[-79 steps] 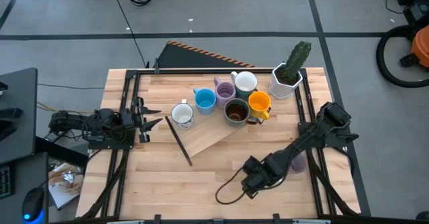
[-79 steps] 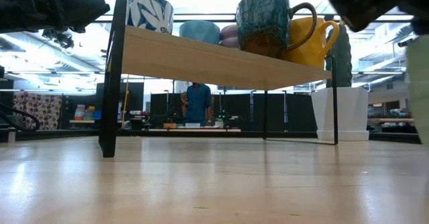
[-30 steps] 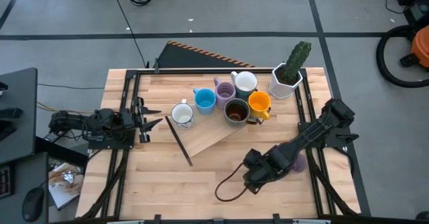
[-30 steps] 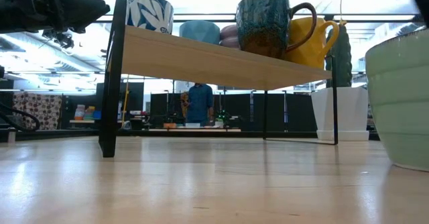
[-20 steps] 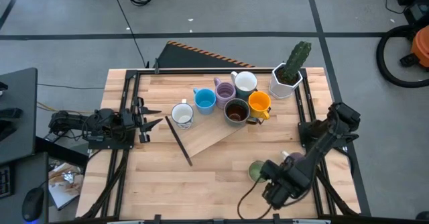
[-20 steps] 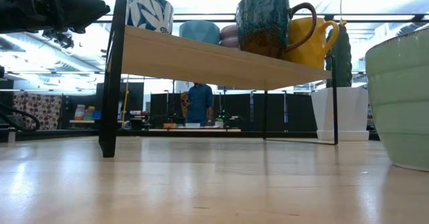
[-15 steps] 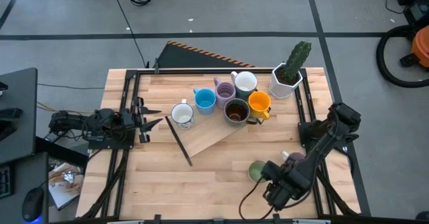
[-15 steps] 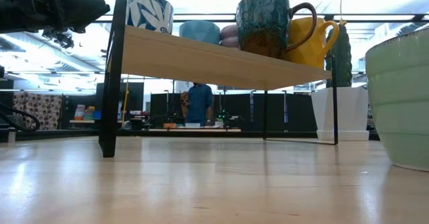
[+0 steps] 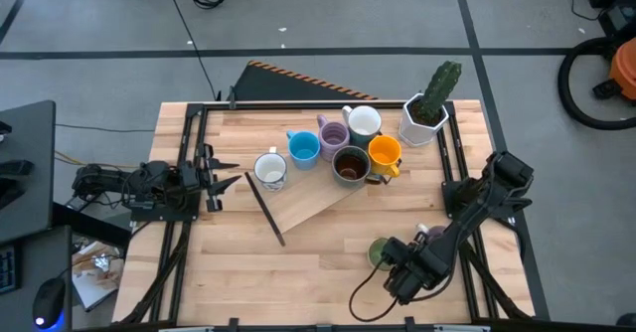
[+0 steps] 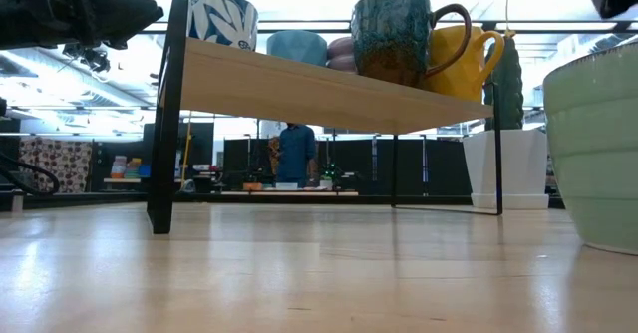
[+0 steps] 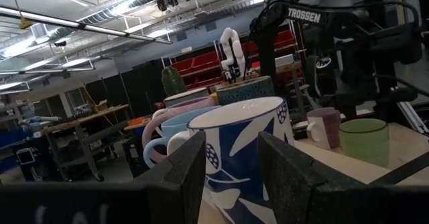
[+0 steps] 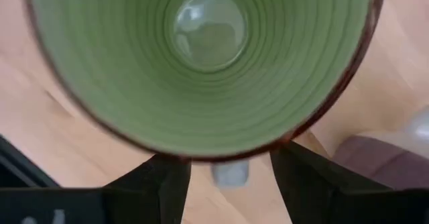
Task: Place coffee mugs
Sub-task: Put the green mug on the shelf
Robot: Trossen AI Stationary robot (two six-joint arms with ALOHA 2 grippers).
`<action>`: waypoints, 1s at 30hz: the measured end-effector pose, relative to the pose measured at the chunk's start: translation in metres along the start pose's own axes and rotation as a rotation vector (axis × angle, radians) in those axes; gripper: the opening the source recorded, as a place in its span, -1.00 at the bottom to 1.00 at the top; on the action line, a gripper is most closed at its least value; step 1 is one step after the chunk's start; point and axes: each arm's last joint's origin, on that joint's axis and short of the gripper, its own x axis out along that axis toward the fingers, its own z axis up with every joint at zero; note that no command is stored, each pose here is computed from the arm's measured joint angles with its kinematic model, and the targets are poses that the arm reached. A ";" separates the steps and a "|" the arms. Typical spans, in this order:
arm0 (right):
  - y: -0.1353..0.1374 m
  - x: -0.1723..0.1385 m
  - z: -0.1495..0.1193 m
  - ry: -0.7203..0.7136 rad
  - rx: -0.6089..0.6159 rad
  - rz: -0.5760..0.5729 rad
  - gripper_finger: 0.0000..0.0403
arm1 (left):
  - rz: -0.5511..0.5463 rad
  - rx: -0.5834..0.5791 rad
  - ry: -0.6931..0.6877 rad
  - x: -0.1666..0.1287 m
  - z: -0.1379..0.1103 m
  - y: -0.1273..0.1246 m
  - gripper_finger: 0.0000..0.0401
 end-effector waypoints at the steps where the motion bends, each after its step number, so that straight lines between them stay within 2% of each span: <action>1: -0.001 0.002 0.000 -0.001 0.000 -0.002 0.02 | 0.000 0.000 0.000 0.000 0.000 0.000 -0.30; 9: -0.003 0.015 0.004 -0.001 0.017 0.020 -0.14 | 0.000 0.000 0.000 0.000 0.000 0.000 -0.30; 21: 0.003 0.015 0.007 -0.015 0.106 0.085 -0.70 | 0.000 -0.001 0.000 0.000 0.000 0.000 -0.30; 25: 0.003 0.015 0.017 -0.016 0.134 0.095 -0.70 | 0.000 -0.002 0.000 0.000 0.000 0.000 -0.30; 30: 0.006 0.007 0.046 -0.035 0.152 0.130 -0.70 | 0.000 -0.002 -0.001 0.000 0.000 0.000 -0.30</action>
